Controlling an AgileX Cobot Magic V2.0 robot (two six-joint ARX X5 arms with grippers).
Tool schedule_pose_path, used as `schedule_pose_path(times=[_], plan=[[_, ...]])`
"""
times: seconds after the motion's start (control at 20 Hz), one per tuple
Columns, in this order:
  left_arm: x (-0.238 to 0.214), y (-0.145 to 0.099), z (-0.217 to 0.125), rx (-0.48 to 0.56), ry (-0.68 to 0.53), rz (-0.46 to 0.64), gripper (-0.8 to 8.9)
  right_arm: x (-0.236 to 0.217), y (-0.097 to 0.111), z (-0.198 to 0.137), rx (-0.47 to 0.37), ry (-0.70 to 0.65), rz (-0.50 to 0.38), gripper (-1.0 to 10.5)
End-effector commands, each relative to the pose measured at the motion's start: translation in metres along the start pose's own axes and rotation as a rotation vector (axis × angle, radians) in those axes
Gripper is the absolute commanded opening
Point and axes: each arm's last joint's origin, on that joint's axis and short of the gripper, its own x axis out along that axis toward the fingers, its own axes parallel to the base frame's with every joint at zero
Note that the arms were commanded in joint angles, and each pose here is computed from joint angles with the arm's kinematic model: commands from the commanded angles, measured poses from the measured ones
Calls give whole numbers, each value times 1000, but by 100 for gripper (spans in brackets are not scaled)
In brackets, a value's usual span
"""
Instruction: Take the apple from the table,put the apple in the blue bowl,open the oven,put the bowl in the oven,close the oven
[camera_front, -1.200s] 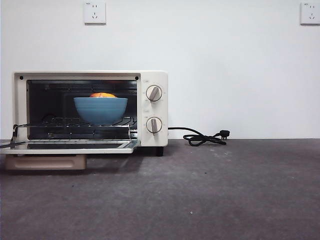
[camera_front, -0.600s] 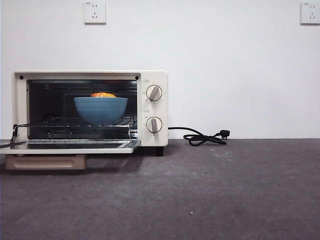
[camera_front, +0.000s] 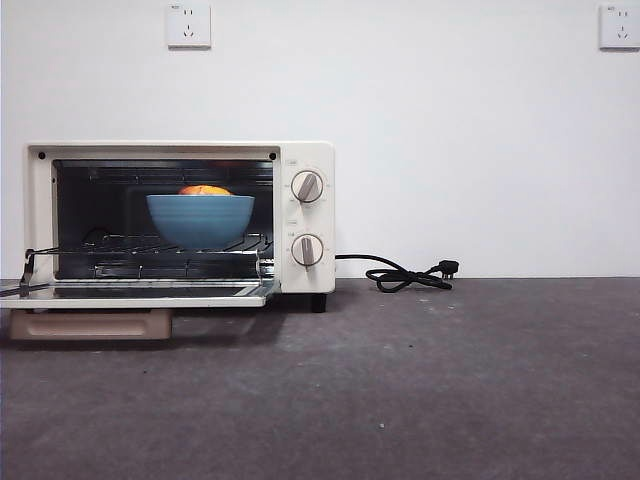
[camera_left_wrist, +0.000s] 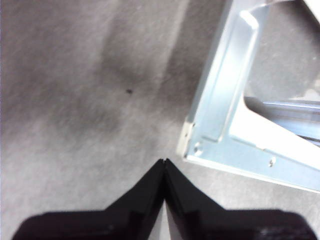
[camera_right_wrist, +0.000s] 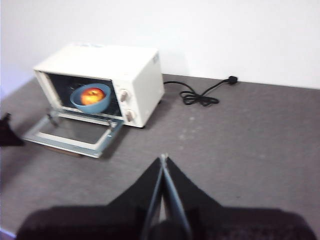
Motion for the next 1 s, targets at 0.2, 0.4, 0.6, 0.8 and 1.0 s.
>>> schedule_pose_path(times=[0.2,0.4,0.6,0.8,1.0], plan=[[3,2,4,-33,-27,-15,-8,-4,-3,-12,81,19,13,-3],[5,3,6,-31,-31,-36,-8,9,0,-18,81,71,2,-3],[5,1,6,-22,-26,-100,-8,21,4,-24,68,121,-2,-3],[4,-3,10,-5,-38,-222,-8,25,4,-26,67,136,-6,-3],[1,-9,17,-20,-63,-350,-8,25,4,-26,67,136,-6,-3]])
